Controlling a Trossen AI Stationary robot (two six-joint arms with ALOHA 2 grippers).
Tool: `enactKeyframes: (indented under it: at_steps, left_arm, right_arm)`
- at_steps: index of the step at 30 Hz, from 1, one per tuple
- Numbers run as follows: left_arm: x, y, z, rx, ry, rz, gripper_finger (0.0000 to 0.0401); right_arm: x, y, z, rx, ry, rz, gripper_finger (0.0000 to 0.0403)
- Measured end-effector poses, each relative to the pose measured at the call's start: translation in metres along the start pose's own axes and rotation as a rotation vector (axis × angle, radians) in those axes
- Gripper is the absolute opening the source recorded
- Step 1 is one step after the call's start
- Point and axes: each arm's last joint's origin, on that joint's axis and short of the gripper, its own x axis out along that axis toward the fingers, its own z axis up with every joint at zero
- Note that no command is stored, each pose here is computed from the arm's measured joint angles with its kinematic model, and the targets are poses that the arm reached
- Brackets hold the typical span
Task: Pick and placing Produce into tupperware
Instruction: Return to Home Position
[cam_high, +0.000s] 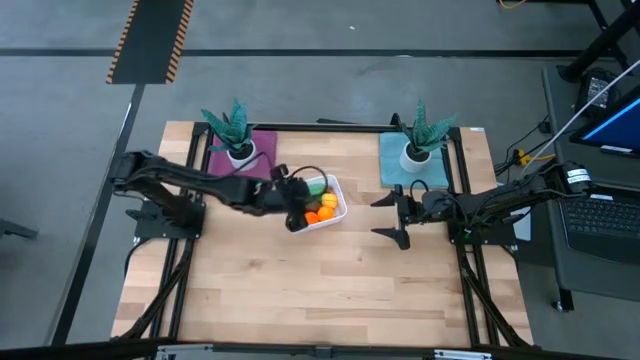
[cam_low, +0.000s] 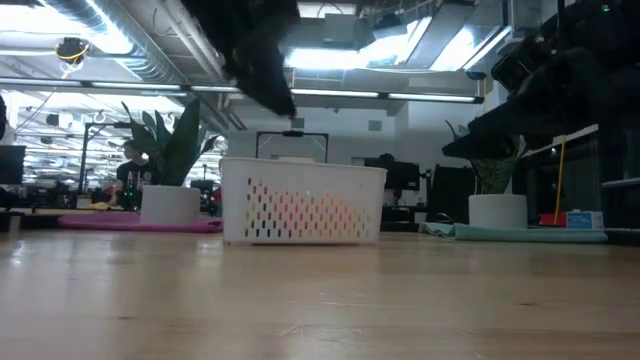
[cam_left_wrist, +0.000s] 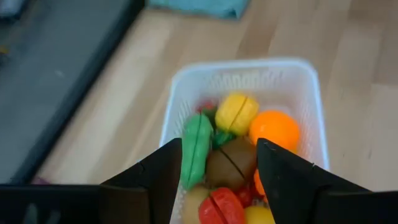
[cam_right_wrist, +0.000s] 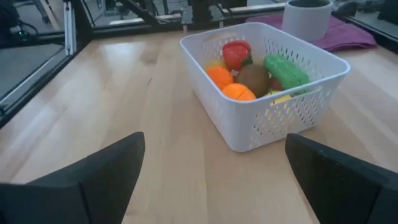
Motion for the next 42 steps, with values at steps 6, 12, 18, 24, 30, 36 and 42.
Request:
enactKeyframes:
  at_steps: [6,12,18,24,30,36,42]
  left_arm:
    - [-0.048,-0.016,-0.008,0.021,-0.101,0.074,0.0198]
    - [-0.077,-0.032,-0.037,-0.008,-0.144,0.09,0.0194]
    - [-0.082,-0.054,-0.082,0.024,-0.198,0.044,0.0179]
    - [-0.086,-0.066,-0.098,0.046,-0.229,-0.018,0.018]
    - [-0.087,-0.068,-0.098,0.025,-0.214,-0.071,0.0174]
    - [-0.088,-0.069,-0.099,0.051,-0.219,-0.072,0.0085]
    - [-0.108,-0.076,-0.106,0.071,-0.39,0.05,0.0011]
  right_arm:
    - [0.0,0.001,0.004,0.003,-0.038,0.005,0.0378]
    - [0.0,0.001,0.004,0.004,-0.045,0.006,0.0302]
    - [0.0,0.002,0.006,0.004,-0.06,0.018,0.0176]
    - [0.004,0.013,0.023,-0.083,-0.088,0.06,0.0041]
    - [0.008,0.025,0.038,-0.148,-0.088,0.009,0.0014]
    - [0.009,0.039,0.048,-0.175,-0.061,0.033,0.0005]
    - [0.007,0.059,0.056,-0.192,-0.024,0.054,0.0015]
